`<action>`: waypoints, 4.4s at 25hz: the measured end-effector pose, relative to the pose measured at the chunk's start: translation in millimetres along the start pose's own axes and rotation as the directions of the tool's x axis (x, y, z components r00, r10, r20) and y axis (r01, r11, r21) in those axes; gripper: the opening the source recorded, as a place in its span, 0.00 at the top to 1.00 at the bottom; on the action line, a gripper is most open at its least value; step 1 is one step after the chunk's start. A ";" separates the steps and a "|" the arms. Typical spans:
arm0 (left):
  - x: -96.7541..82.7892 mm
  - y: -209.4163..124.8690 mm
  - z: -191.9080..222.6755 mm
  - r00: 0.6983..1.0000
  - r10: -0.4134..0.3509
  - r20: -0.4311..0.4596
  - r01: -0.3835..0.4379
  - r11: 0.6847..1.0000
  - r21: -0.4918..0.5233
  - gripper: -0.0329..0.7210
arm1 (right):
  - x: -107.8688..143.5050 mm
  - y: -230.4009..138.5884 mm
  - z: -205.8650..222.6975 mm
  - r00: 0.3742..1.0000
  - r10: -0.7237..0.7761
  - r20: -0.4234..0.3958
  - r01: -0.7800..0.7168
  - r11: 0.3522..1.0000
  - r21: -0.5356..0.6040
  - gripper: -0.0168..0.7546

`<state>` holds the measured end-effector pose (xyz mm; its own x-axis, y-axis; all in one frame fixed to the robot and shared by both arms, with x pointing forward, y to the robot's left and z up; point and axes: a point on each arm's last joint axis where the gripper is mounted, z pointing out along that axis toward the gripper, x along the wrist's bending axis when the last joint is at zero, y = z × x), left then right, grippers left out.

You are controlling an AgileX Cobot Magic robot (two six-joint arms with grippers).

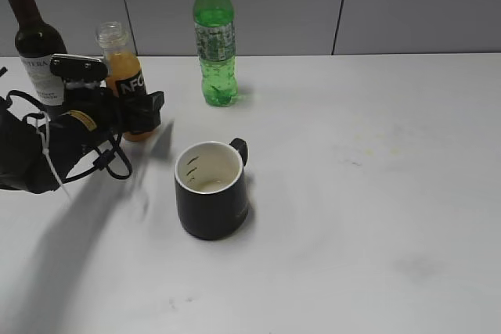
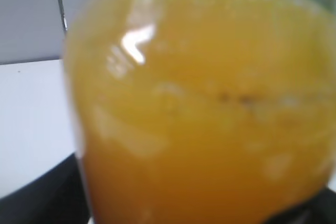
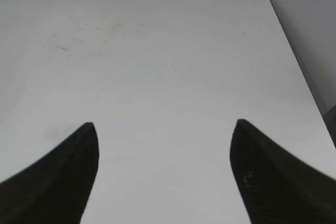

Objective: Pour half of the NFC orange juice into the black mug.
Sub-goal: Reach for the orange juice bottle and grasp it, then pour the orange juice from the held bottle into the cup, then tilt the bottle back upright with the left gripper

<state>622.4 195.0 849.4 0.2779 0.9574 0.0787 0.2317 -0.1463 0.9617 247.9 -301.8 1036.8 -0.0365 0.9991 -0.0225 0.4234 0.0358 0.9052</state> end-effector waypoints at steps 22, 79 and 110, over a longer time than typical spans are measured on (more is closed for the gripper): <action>-3.8 -5.7 7.5 0.999 0.026 0.033 -0.025 0.999 -0.034 0.33 | 0.0 0.0 0.0 1.000 0.001 0.000 -0.001 1.000 0.000 0.21; -29.4 36.2 -48.2 0.469 0.882 0.045 -0.813 0.451 -0.369 0.33 | 0.0 0.0 0.0 1.000 0.001 0.000 -0.001 1.000 0.000 0.21; -25.1 41.3 -47.9 0.196 0.971 -0.138 -0.932 0.141 -0.333 0.33 | 0.0 0.0 0.0 1.000 0.001 0.000 -0.001 1.000 0.000 0.21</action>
<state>580.4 176.9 899.7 0.1510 0.0795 0.9853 -0.5367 -0.8304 0.1492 247.9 -301.8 1036.8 -0.0361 0.9991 -0.0217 0.4234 0.0349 0.9053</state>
